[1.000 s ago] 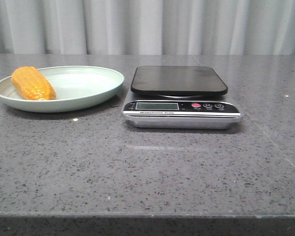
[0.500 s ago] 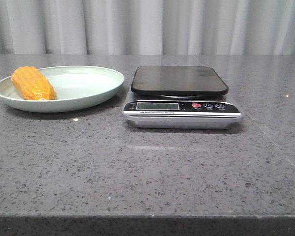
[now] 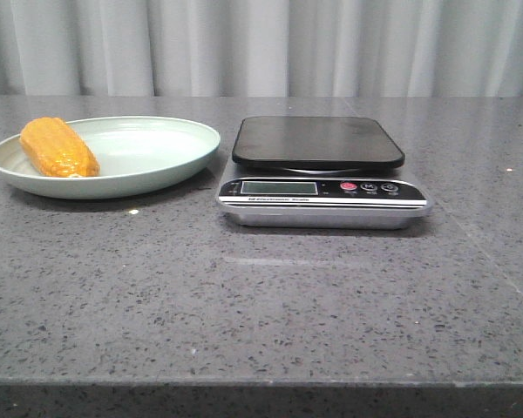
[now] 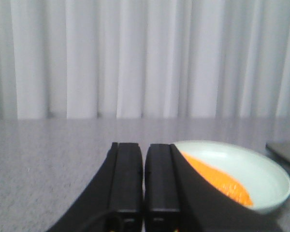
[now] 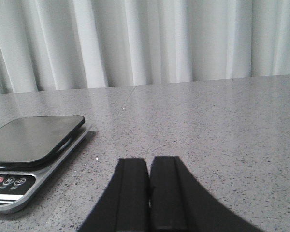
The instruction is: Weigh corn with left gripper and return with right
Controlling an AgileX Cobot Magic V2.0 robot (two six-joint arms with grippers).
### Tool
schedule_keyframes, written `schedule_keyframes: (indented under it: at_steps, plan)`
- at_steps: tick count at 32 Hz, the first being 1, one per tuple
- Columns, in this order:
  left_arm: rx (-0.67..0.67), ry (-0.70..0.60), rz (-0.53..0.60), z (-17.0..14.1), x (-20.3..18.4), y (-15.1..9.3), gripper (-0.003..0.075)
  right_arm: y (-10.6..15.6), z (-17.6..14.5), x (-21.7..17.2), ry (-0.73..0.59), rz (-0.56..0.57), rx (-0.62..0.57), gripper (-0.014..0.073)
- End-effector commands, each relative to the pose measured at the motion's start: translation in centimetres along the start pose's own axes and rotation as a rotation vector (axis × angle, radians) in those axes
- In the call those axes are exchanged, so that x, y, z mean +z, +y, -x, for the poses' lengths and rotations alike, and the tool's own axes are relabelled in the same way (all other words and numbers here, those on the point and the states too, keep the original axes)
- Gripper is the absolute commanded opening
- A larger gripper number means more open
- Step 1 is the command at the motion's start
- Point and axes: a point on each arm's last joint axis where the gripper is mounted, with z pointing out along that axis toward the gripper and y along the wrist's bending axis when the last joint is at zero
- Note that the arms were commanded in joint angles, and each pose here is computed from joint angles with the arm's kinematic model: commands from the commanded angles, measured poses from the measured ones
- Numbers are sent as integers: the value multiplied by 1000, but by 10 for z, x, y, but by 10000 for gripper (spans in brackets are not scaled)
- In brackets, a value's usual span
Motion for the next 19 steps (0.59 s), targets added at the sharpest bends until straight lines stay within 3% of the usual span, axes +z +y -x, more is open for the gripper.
schedule_keyframes:
  at_steps: [1,7,11,14,19]
  plan:
    - [-55,-191,-11,42,-3,-2,127,1,12,-2,-109,9,-12,149]
    - [-57,-157,-23,104,0,-6,127,1,12,-2,-109,9,-12,149]
    - [-57,-24,-21,129,11,-9,127,1,12,-2,-109,9,-12,149]
    - [-63,123,-18,127,22,-10,127,1,12,-2,-109,9,-12,149]
    - [-63,213,-10,115,38,-9,127,1,12,-2,-109,9,-12,149]
